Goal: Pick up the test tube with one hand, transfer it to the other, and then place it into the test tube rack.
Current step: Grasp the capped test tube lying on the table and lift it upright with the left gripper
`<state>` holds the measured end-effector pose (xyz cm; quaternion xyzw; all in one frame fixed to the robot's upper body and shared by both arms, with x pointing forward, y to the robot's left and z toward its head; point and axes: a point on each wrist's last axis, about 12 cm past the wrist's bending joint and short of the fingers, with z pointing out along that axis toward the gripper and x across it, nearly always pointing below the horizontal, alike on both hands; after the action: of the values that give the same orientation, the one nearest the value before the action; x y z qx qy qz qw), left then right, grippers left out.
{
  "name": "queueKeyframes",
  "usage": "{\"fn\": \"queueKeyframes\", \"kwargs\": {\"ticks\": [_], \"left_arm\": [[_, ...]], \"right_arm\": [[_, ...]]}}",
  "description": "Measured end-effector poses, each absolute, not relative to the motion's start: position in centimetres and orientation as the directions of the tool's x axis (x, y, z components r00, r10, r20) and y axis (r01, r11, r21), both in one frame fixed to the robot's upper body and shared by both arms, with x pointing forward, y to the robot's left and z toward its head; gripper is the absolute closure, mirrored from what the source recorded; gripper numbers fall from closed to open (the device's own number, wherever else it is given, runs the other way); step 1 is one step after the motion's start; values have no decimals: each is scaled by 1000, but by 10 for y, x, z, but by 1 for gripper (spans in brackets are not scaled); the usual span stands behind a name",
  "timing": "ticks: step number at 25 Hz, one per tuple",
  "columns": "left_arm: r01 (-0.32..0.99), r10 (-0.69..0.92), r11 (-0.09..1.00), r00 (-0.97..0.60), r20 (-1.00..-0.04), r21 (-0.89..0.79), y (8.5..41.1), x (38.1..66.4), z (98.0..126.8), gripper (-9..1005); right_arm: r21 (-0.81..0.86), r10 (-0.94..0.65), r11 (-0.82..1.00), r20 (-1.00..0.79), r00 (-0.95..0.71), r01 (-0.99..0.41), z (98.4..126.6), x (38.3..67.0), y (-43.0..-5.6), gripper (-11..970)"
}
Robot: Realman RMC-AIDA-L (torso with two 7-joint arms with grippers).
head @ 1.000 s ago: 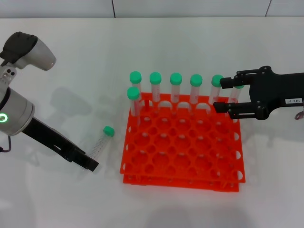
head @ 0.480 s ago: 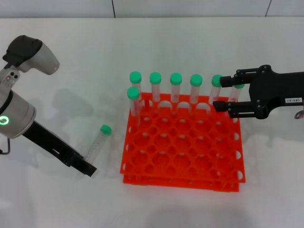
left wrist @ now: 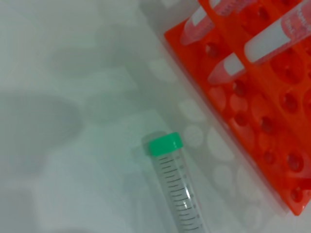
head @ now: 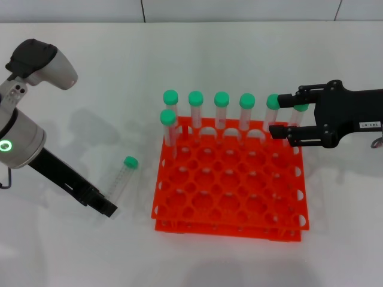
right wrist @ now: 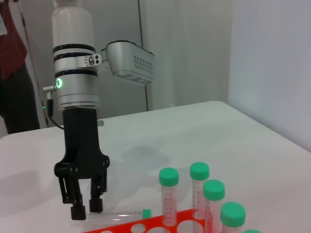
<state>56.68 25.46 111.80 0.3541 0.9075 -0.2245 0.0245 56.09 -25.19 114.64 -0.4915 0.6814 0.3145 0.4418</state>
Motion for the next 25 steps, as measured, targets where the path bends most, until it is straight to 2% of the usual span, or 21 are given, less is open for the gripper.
{"fn": "queueKeyframes", "kwargs": {"ticks": [9, 25], "left_arm": [[654, 639, 661, -748, -179, -368, 255, 569, 1119, 590], [652, 645, 660, -747, -163, -373, 251, 569, 1115, 601]], "right_arm": [[-10, -391, 320, -912, -122, -947, 1146, 561, -252, 326], [-10, -381, 322, -917, -120, -947, 1145, 561, -253, 326]]}}
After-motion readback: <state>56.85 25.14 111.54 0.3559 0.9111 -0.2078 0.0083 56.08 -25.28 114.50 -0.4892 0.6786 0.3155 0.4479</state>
